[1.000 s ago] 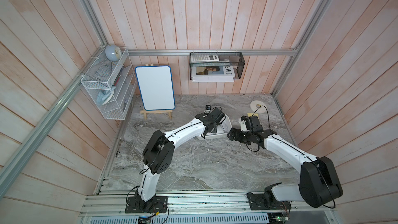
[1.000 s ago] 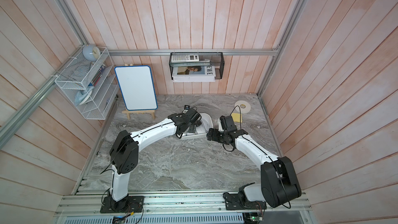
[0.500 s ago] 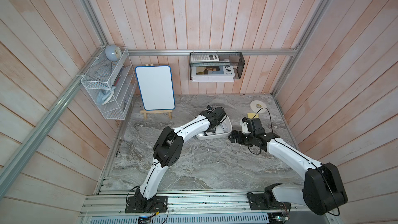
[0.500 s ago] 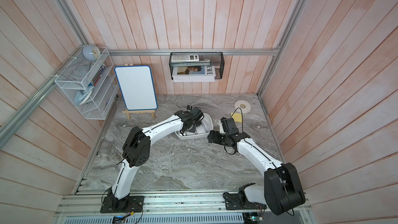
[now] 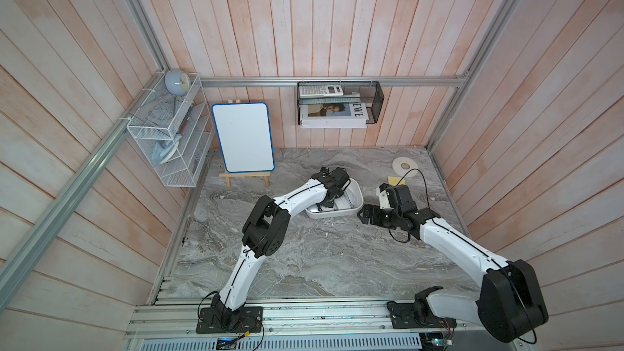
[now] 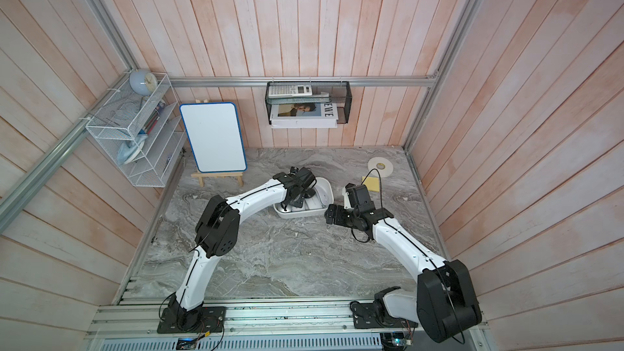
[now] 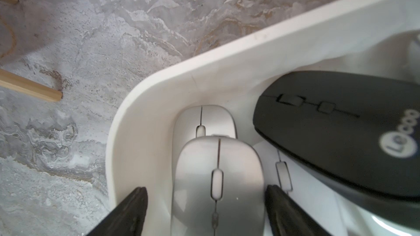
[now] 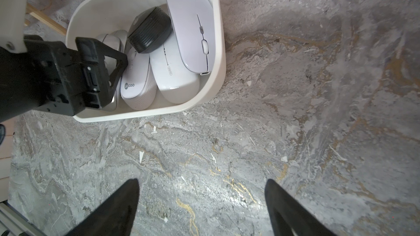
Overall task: Take out the mouse from the storage box
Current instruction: Pick up the mouse from the storage box.
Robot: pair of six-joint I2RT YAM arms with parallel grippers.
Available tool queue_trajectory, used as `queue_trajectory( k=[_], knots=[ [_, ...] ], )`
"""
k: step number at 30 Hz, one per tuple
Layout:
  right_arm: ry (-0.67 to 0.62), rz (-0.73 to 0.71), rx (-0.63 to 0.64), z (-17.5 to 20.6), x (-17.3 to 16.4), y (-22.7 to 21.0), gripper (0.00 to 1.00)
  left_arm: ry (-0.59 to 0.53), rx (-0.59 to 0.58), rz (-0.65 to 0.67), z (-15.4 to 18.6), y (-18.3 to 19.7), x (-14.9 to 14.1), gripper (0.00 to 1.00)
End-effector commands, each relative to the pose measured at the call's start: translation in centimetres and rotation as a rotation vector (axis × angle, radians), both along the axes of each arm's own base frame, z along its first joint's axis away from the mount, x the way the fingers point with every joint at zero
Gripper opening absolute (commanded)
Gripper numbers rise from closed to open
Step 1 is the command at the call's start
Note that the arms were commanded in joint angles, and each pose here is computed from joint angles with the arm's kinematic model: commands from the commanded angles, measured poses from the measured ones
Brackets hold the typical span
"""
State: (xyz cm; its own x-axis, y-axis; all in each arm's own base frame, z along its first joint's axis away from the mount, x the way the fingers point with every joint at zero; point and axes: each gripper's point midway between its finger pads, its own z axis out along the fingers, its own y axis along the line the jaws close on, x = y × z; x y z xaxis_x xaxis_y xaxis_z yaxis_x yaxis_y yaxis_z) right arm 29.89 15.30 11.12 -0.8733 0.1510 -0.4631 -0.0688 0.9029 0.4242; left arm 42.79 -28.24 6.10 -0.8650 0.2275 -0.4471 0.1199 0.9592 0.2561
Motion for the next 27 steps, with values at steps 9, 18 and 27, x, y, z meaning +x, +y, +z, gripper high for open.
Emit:
queue_trajectory(
  k=[9, 18, 27],
  knots=[
    [0.008, -0.003, -0.031, -0.2, -0.5, -0.3, 0.91, 0.088, 0.019, 0.012, -3.4, 1.7, -0.5, 0.7],
    [0.012, 0.0, -0.033, -0.3, -0.5, -0.1, 0.91, 0.06, -0.033, 0.027, -2.2, 1.4, -0.6, 0.56],
    [0.017, -0.003, -0.036, -0.6, -0.5, -0.1, 0.91, -0.023, -0.045, 0.018, 1.3, 0.6, -0.4, 0.49]
  ],
)
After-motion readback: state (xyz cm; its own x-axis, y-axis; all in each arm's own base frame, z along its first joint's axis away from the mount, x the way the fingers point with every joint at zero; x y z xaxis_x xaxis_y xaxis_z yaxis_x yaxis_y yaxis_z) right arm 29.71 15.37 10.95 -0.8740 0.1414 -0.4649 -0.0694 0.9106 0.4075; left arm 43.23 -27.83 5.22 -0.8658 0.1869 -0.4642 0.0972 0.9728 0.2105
